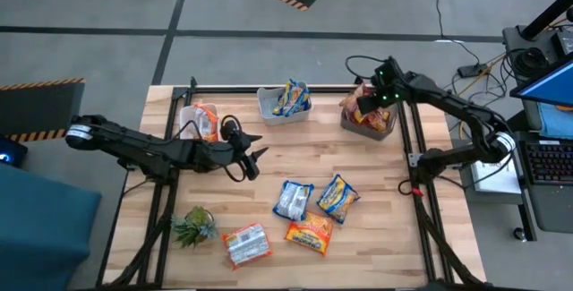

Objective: Sort Maruchan noodles
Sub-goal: Put the red noodle pack into the black bin

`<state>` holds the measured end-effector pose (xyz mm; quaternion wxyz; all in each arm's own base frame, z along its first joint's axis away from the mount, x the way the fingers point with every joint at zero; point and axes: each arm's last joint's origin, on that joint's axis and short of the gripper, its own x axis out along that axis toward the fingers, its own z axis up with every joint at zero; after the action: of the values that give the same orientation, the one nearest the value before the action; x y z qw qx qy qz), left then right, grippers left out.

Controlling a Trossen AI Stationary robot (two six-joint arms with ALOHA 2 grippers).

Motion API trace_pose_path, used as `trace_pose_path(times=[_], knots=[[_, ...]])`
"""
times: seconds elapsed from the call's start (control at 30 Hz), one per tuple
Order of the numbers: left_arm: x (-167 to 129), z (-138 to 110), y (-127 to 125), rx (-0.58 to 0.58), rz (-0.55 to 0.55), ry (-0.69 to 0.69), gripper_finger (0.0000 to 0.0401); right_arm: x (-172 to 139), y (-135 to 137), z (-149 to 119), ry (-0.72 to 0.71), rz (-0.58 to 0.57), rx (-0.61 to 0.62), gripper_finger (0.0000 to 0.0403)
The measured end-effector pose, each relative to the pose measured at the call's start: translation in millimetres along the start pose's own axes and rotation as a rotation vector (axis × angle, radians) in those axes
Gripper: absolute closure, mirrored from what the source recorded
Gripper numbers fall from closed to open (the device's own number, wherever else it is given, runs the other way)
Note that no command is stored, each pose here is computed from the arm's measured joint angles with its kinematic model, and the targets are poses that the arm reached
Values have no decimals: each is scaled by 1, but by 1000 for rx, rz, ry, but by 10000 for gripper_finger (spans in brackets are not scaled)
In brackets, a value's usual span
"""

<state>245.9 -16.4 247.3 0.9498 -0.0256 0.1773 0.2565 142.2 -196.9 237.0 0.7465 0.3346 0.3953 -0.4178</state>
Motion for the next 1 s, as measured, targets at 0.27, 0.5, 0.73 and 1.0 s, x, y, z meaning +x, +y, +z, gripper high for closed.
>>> trace_pose_path(times=[0.27, 0.5, 0.73, 1.0], knots=[[0, 0, 0, -17, 0, 0, 225, -21, 4, 14, -14, -43, -14, 265], [0, 0, 0, -24, 0, -2, 225, -14, 20, 22, -142, 21, -52, 299], [0, 2, 0, -36, 2, -18, 225, 31, 35, -8, -82, 54, -117, 380], [0, 3, 0, -43, 3, -26, 225, 60, 35, -23, -70, 58, -126, 394]])
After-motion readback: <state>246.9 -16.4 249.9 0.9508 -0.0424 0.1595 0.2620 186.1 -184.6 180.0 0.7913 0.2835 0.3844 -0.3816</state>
